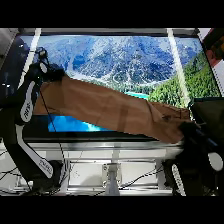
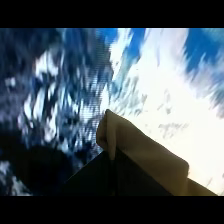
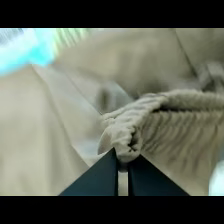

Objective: Fold the clothes and pants, and hang the long-sleeved shirts on hangers.

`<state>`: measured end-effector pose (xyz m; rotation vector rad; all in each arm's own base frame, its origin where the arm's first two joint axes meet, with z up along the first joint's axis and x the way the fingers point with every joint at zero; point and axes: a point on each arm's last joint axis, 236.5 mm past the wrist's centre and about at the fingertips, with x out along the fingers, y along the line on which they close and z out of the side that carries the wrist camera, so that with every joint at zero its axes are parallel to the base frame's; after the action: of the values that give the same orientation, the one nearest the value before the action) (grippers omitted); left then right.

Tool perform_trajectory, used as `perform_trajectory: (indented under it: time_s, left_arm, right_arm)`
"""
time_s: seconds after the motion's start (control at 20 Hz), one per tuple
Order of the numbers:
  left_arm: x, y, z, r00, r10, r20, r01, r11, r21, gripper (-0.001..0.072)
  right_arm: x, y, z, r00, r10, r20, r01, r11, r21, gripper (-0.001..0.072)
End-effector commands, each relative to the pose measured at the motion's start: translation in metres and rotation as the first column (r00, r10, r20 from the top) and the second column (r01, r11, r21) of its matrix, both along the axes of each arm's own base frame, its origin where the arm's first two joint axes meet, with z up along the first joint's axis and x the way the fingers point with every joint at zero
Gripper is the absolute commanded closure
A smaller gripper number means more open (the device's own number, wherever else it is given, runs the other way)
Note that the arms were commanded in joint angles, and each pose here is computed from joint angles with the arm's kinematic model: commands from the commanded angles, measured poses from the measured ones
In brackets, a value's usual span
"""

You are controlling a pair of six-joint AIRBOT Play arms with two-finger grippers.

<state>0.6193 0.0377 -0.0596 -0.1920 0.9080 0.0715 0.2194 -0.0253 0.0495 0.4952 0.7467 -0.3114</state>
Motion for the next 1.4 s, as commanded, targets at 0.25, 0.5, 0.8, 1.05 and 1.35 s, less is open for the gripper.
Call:
perform_trajectory:
  time_s: [0.25, 0.5, 0.8, 1.05, 1.35]
  left_arm:
    - [0.012, 0.063, 0.208, 0.93, 0.066, 0.362, -0.099, 0.992, 0.073, 0.0688]
    - [-0.044, 0.105, 0.265, 0.931, 0.123, 0.343, -0.163, 0.982, 0.091, 0.0688]
    - [-0.125, 0.082, 0.266, 0.995, -0.069, 0.075, 0.05, 0.973, 0.226, 0.0688]
    - [-0.186, 0.071, 0.233, 0.978, -0.08, -0.195, 0.108, 0.984, 0.138, 0.0688]
    - [-0.241, 0.08, 0.183, 0.883, -0.063, -0.464, 0.123, 0.987, 0.1, 0.069]
  right_arm:
    - [0.113, -0.013, 0.015, 0.996, 0.083, 0.038, -0.078, 0.988, -0.13, 0.0691]
    - [0.125, -0.082, 0.11, 0.989, -0.015, 0.146, 0.054, 0.962, -0.269, 0.0692]
    - [0.04, -0.086, 0.074, 0.971, 0.029, -0.236, -0.101, 0.948, -0.3, 0.0691]
    - [-0.015, -0.071, 0.045, 0.865, 0.106, -0.49, -0.239, 0.947, -0.217, 0.0691]
    - [-0.049, -0.061, 0.034, 0.767, 0.168, -0.62, -0.318, 0.937, -0.14, 0.0691]
